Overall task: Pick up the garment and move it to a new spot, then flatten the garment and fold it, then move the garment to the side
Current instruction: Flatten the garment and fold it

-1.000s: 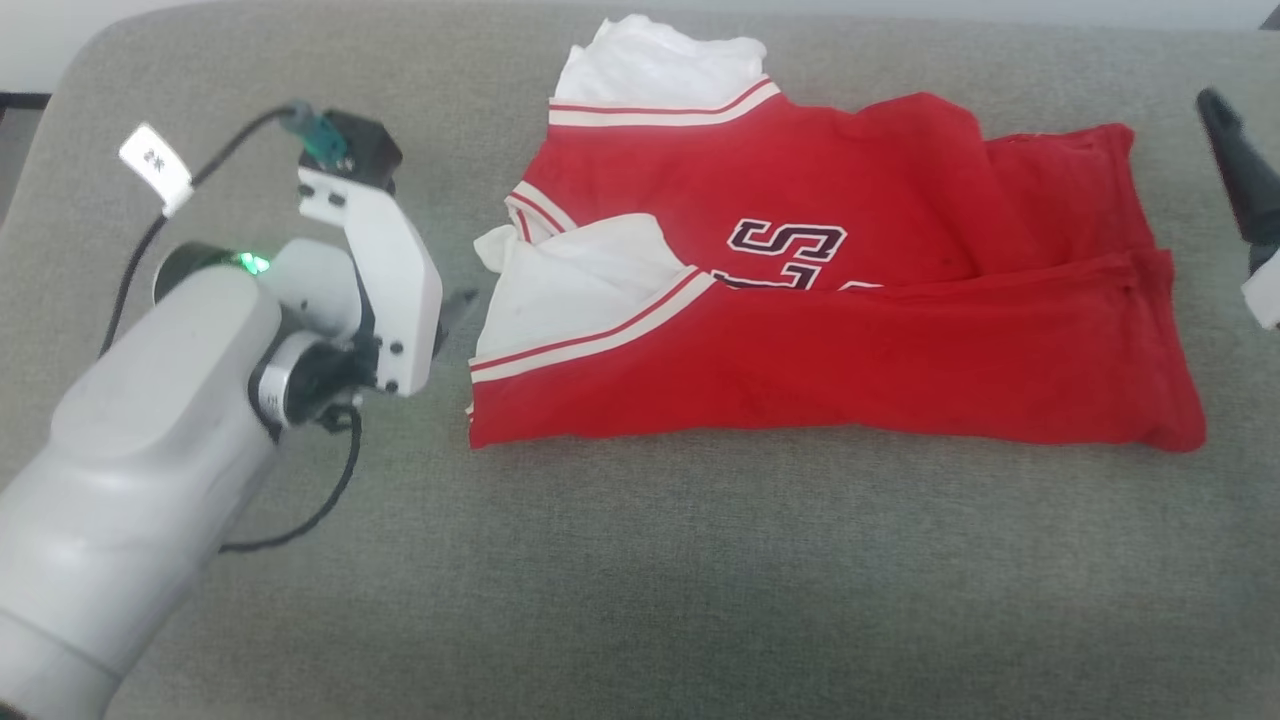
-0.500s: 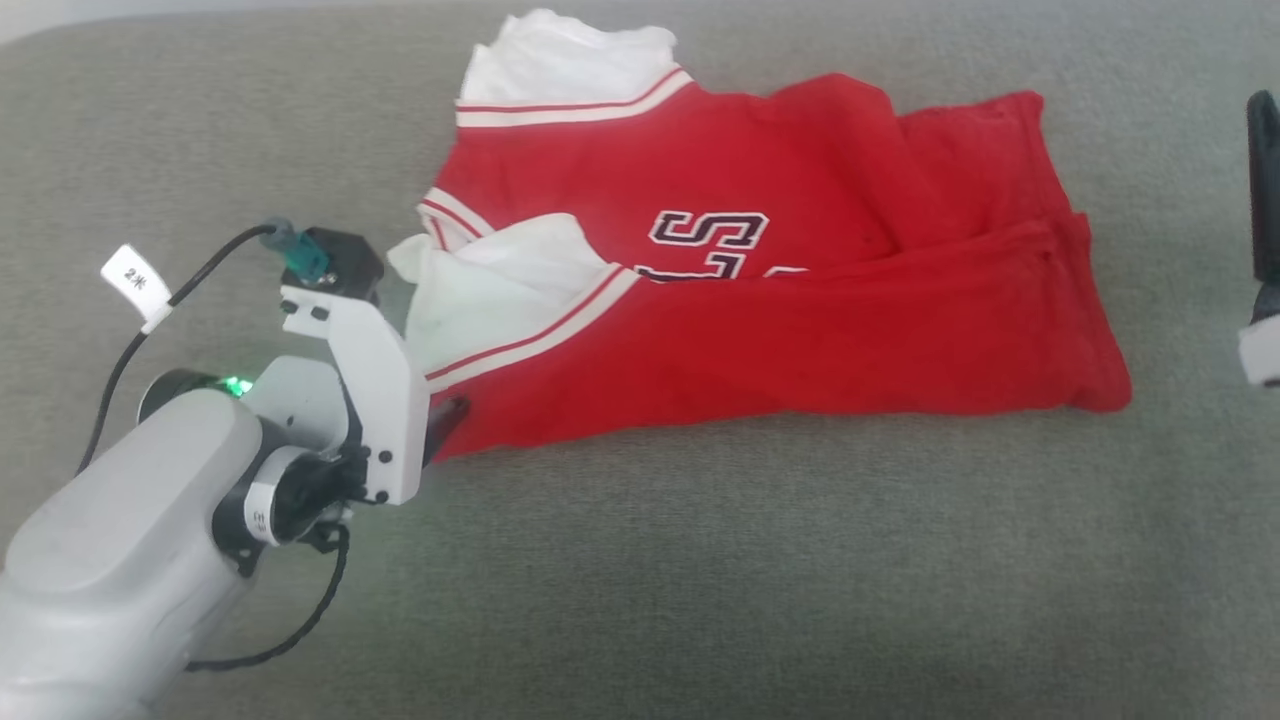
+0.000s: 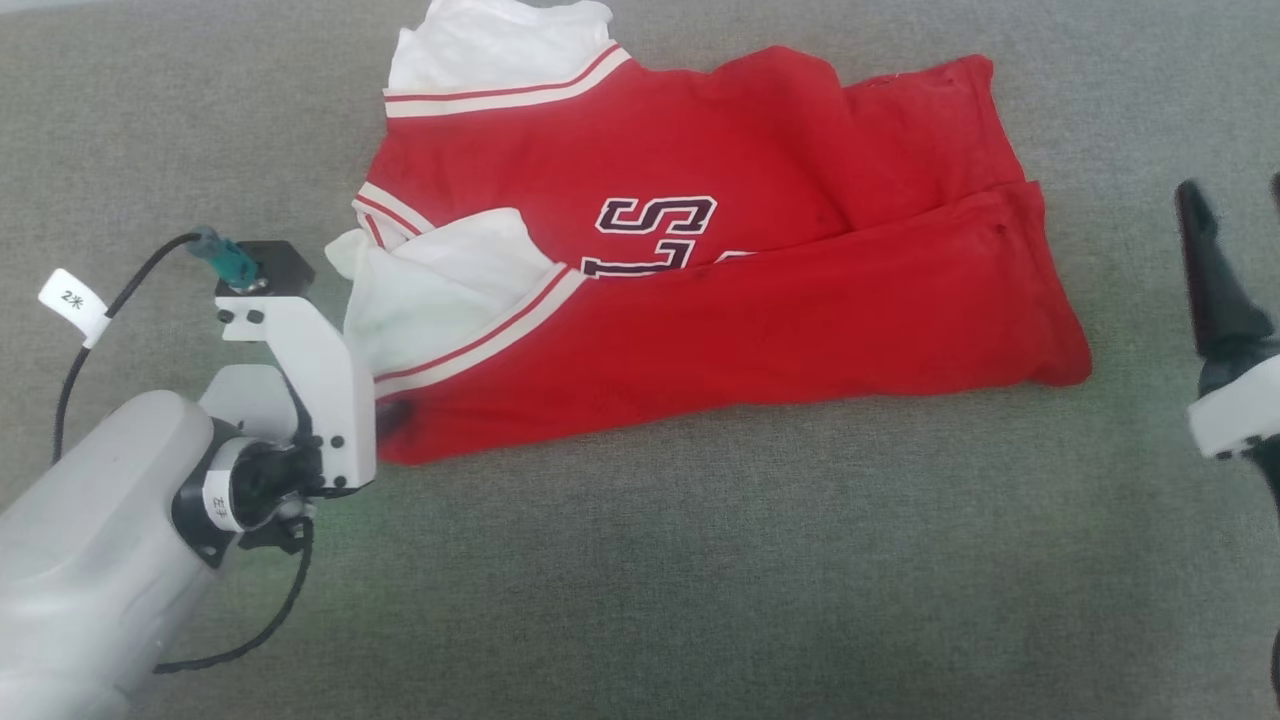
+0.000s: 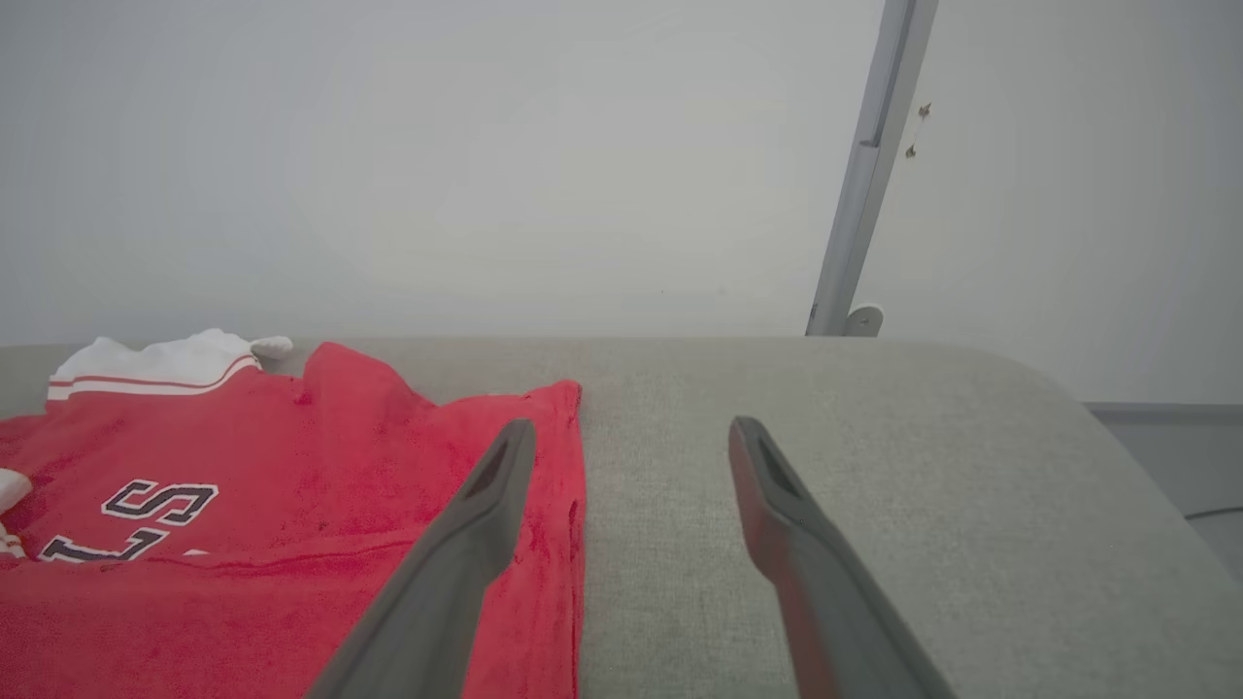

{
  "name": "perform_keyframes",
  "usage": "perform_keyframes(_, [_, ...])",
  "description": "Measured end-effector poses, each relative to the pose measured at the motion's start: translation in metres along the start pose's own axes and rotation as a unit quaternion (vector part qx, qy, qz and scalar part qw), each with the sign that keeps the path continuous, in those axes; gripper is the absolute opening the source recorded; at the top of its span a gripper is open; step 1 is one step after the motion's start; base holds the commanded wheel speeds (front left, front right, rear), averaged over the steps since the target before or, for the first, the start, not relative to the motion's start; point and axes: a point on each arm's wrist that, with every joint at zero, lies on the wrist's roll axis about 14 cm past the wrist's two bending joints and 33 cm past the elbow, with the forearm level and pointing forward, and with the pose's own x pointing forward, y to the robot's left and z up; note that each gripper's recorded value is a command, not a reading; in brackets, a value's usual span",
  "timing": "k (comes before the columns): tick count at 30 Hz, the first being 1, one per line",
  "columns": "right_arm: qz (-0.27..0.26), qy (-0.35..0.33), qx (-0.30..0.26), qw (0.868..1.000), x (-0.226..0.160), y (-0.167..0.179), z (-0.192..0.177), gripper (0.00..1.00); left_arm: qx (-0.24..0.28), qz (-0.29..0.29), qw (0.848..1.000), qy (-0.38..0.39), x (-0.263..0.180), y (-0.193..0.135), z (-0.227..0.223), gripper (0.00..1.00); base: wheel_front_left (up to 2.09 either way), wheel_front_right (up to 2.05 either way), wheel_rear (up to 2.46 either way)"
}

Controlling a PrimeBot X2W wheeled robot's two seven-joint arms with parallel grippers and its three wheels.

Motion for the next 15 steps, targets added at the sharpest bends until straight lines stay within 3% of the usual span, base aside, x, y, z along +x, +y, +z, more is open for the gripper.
perform_keyframes(7, [0.034,0.132,0.028,0.99,-0.008,0.02,-0.05,1.0,0.0,-0.004,1.0,-0.001,-0.001,0.0,-0.002,0.0,0.0,0.0,0.0])
perform_keyframes(15, [0.055,0.29,0.039,0.955,-0.011,0.031,-0.106,1.0,0.003,-0.013,1.0,-0.013,-0.004,-0.003,-0.003,0.0,0.0,0.0,0.0])
